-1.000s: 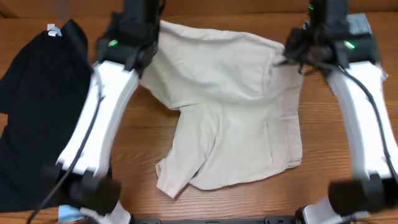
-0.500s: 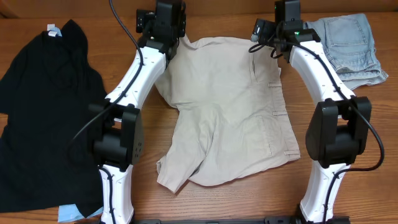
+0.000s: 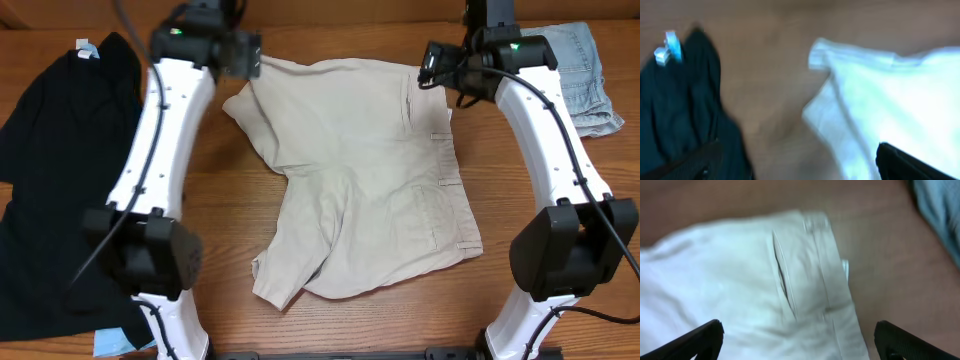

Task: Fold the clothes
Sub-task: 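Release the pants' waistband corners with both grippers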

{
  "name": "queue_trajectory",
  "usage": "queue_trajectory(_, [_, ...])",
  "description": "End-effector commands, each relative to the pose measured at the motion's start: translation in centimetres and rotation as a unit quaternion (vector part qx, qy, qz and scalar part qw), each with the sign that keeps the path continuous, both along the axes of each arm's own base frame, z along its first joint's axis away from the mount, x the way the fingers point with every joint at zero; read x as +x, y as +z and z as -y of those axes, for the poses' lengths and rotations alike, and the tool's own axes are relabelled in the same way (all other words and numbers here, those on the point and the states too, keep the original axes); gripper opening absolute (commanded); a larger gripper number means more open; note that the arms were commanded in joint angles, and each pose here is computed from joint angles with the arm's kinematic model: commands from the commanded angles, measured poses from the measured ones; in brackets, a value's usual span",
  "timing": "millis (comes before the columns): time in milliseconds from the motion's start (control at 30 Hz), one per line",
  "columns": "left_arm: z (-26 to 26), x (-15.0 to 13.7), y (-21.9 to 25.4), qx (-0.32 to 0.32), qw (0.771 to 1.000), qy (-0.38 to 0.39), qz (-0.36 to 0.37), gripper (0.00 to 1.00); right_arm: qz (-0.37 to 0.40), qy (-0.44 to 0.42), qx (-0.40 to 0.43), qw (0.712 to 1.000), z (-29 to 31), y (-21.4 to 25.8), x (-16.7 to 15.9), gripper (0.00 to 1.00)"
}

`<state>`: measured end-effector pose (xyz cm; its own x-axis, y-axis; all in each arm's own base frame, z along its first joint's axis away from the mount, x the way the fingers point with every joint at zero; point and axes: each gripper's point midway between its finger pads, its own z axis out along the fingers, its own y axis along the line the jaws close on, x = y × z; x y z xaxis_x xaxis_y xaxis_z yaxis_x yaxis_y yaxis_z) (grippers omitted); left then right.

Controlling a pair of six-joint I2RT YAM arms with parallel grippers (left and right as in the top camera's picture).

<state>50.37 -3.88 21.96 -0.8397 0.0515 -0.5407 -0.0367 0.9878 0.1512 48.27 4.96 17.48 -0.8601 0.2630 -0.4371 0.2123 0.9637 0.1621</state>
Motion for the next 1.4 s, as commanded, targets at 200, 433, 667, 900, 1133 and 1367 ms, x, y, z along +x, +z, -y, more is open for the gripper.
queue_trajectory(200, [-3.2, -2.7, -6.6, -0.087, 0.989, 0.054, -0.111, 0.77, -0.056, 0.009, 0.017, 0.998, -0.5, -2.9, -2.4, 1.00])
queue_trajectory(433, [-3.2, -0.7, -12.3, -0.114, 0.983, 0.059, -0.132, 0.70, -0.068, 0.009, 0.016, 0.998, -0.5, -4.3, -2.9, 1.00])
queue_trajectory(667, [-1.3, 1.1, -17.8, -0.135, 0.978, 0.055, -0.148, 0.76, -0.070, 0.009, 0.016, 0.997, -0.4, -4.5, -3.0, 1.00])
queue_trajectory(900, [-1.2, 2.7, -19.1, -0.145, 0.979, 0.069, -0.124, 0.66, -0.070, 0.009, 0.016, 0.997, -0.4, -4.5, -3.0, 1.00])
queue_trajectory(1133, [-1.0, 3.5, -18.8, -0.148, 0.981, 0.068, -0.108, 0.51, -0.070, 0.009, 0.016, 0.997, -0.4, -4.5, -3.0, 1.00])
queue_trajectory(1367, [-0.7, 3.5, -20.1, -0.158, 0.978, 0.076, -0.116, 0.46, -0.070, 0.009, 0.015, 0.997, -0.4, -4.5, -3.0, 1.00])
